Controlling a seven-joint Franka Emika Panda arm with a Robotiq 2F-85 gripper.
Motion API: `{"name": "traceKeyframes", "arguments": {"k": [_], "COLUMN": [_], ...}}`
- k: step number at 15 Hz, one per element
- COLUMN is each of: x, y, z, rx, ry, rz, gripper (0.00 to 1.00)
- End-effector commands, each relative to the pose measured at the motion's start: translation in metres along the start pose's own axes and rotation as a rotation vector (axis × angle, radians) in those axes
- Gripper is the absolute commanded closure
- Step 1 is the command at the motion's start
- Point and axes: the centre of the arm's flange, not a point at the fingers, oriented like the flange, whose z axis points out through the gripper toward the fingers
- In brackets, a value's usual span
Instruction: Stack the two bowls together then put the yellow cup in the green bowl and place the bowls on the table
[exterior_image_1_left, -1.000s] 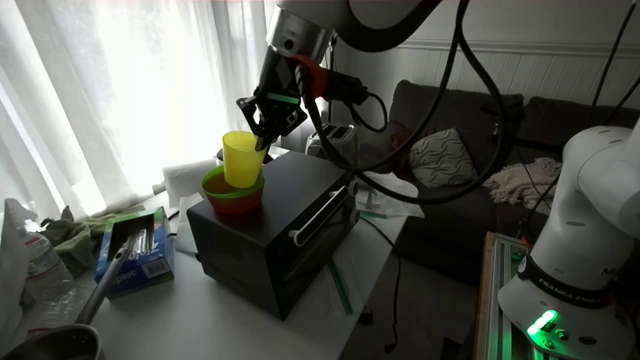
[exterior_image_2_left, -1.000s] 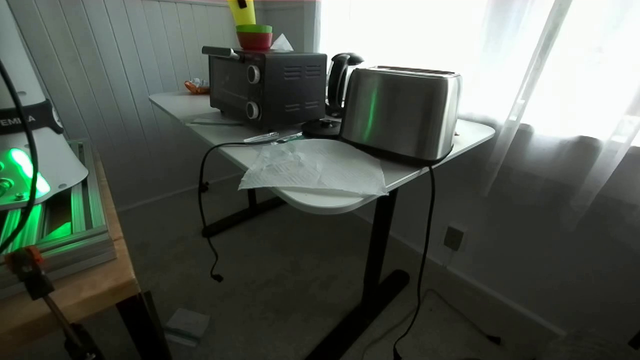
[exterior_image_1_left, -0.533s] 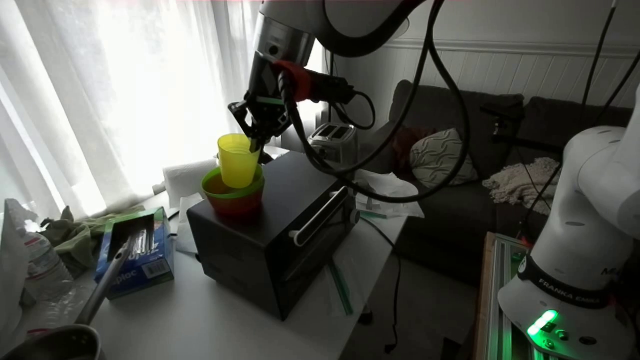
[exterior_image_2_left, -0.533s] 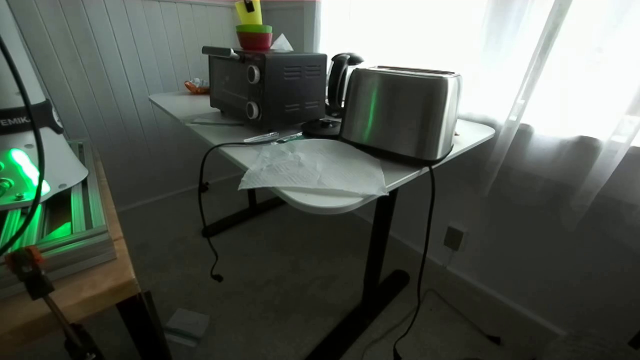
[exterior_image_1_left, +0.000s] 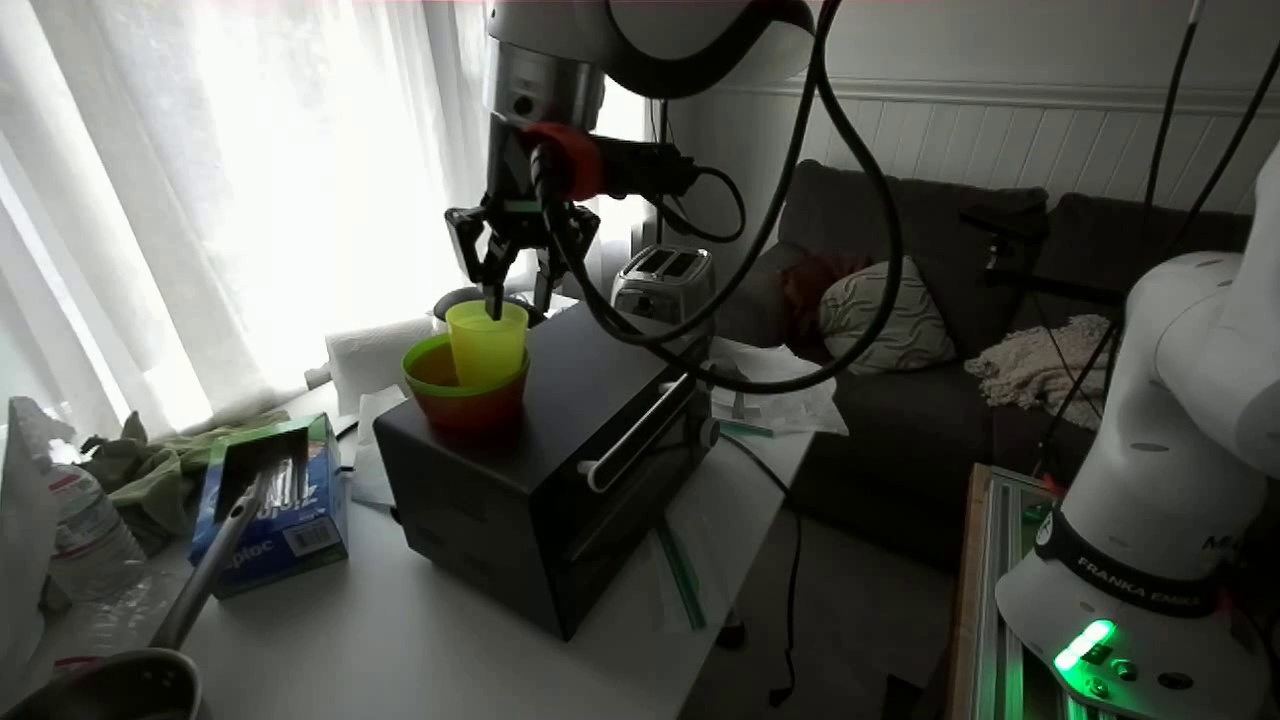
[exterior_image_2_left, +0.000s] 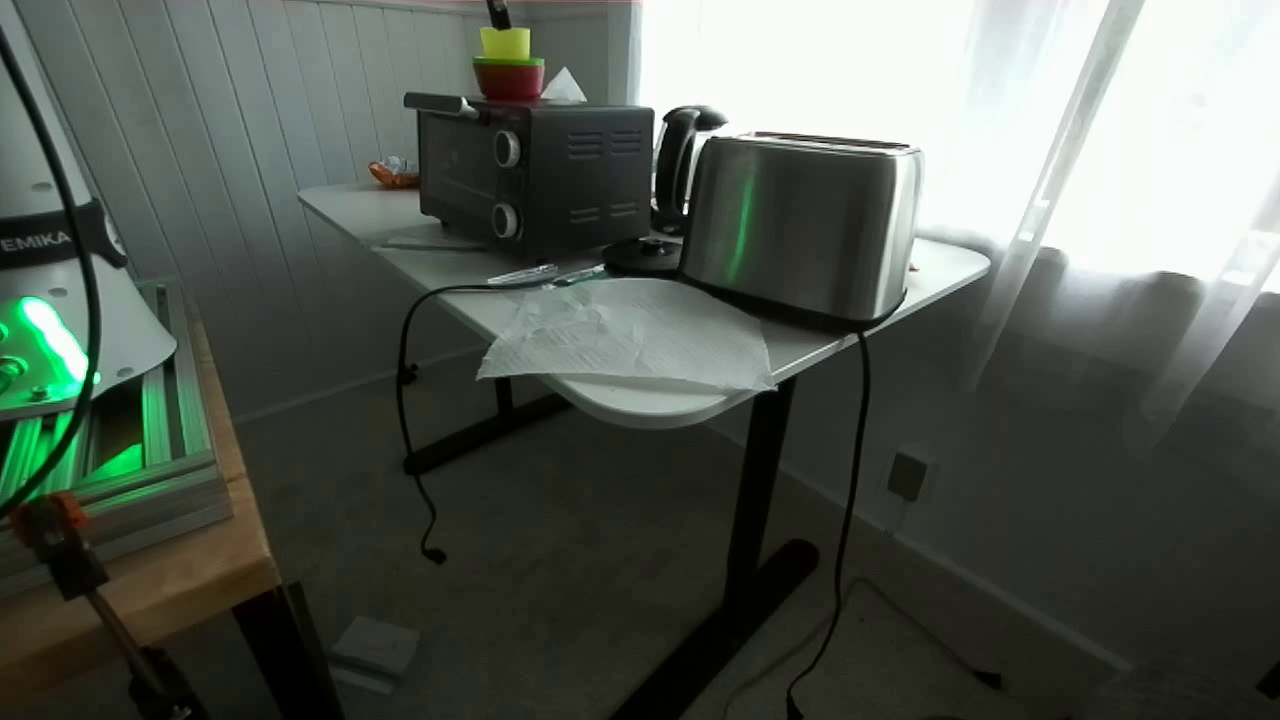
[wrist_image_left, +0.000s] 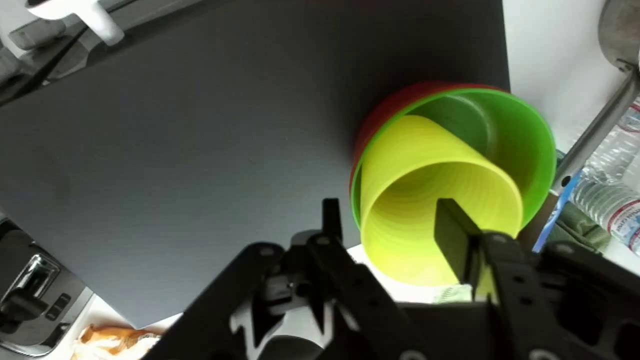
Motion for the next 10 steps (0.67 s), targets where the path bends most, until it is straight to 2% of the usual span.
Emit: {"name": "traceKeyframes", "arguments": {"k": [1, 3, 4, 10], "x": [0.002, 0.001, 0.001, 0.003], "y": [-0.013, -0.013, -0.012, -0.008], "z": [0.005, 0.014, 0.018, 0.047], "rx": [-0.038, -0.043, -0.041, -0.064], "ry": [-0.051, -0.073, -0.079, -0.116], "rz": [0.03, 0.056, 0.074, 0.173], "gripper": [0.15, 0.02, 0.0, 0.0]}}
